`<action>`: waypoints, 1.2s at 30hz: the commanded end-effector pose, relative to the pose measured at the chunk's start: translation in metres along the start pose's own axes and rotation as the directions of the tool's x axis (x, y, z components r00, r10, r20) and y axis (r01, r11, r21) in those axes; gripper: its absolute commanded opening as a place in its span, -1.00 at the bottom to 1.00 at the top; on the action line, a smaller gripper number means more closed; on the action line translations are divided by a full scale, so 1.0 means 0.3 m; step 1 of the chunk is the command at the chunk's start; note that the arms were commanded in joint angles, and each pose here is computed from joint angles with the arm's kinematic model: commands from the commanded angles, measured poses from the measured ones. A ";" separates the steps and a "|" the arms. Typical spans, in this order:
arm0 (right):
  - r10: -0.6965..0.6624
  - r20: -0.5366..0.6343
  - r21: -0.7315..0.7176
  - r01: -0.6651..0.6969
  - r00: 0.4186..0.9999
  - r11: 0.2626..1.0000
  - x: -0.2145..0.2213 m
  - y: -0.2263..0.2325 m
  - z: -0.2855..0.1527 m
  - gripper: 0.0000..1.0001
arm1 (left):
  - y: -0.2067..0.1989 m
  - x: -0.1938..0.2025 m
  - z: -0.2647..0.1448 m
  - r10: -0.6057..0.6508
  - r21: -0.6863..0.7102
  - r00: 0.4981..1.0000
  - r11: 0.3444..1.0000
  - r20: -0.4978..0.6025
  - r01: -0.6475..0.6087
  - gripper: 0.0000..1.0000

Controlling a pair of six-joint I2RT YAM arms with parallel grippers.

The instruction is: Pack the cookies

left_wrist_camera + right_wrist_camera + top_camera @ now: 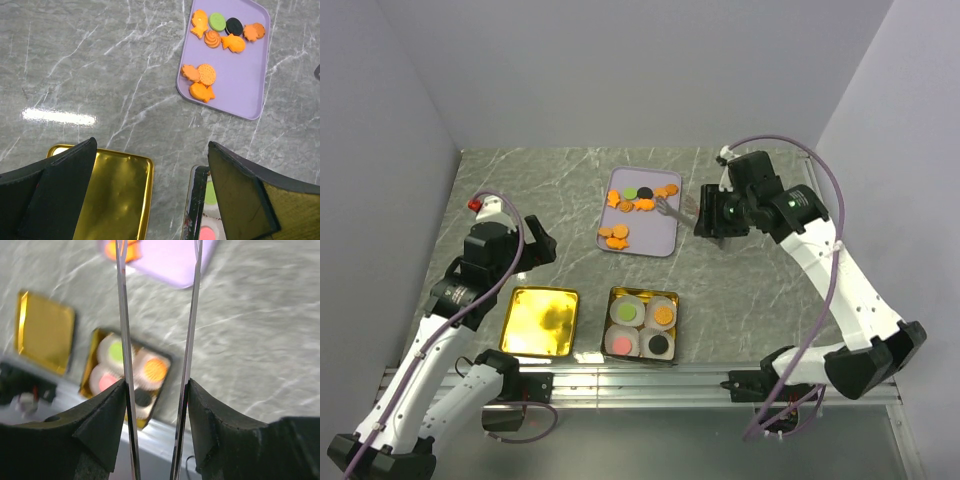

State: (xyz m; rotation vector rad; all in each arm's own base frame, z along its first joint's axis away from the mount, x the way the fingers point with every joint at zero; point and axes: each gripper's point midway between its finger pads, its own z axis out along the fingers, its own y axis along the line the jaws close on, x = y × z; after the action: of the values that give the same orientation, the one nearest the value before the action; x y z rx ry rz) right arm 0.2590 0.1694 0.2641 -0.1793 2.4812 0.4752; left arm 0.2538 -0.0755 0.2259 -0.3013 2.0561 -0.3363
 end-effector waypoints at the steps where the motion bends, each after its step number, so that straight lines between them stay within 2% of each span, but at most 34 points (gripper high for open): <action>1: 0.036 0.092 0.111 -0.047 0.995 0.993 -0.101 -0.110 0.015 0.14 | -0.008 -0.017 0.006 -0.007 0.008 1.000 1.000 0.016 0.006 0.98; 6: 0.157 0.129 0.238 -0.184 0.979 0.954 -0.150 -0.252 0.118 0.14 | -0.015 -0.003 0.020 0.005 0.019 1.000 1.000 -0.005 -0.005 0.98; 15: 0.239 0.079 0.386 -0.251 0.968 0.888 -0.126 -0.453 0.314 0.09 | -0.029 0.026 0.047 0.022 0.038 0.998 0.999 -0.052 -0.020 0.97; 26: 0.306 -0.059 0.453 -0.248 0.950 0.857 0.051 -0.538 0.493 0.10 | -0.025 0.034 0.058 0.021 0.027 0.998 0.999 -0.065 -0.019 0.99; 31: 0.338 -0.161 0.515 -0.213 0.927 0.830 0.149 -0.588 0.568 0.12 | -0.022 0.044 0.066 0.023 0.019 0.997 1.000 -0.074 -0.022 0.99; 36: 0.360 -0.217 0.552 -0.190 0.907 0.812 0.202 -0.614 0.605 0.24 | -0.019 0.055 0.077 0.027 0.005 0.996 1.000 -0.088 -0.027 0.99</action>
State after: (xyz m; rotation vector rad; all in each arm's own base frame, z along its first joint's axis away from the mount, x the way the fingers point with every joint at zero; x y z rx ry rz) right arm 0.3449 0.0714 0.0369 0.3364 2.8795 -0.1022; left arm 0.2613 -0.0876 0.2001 -0.2697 2.1672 -0.3435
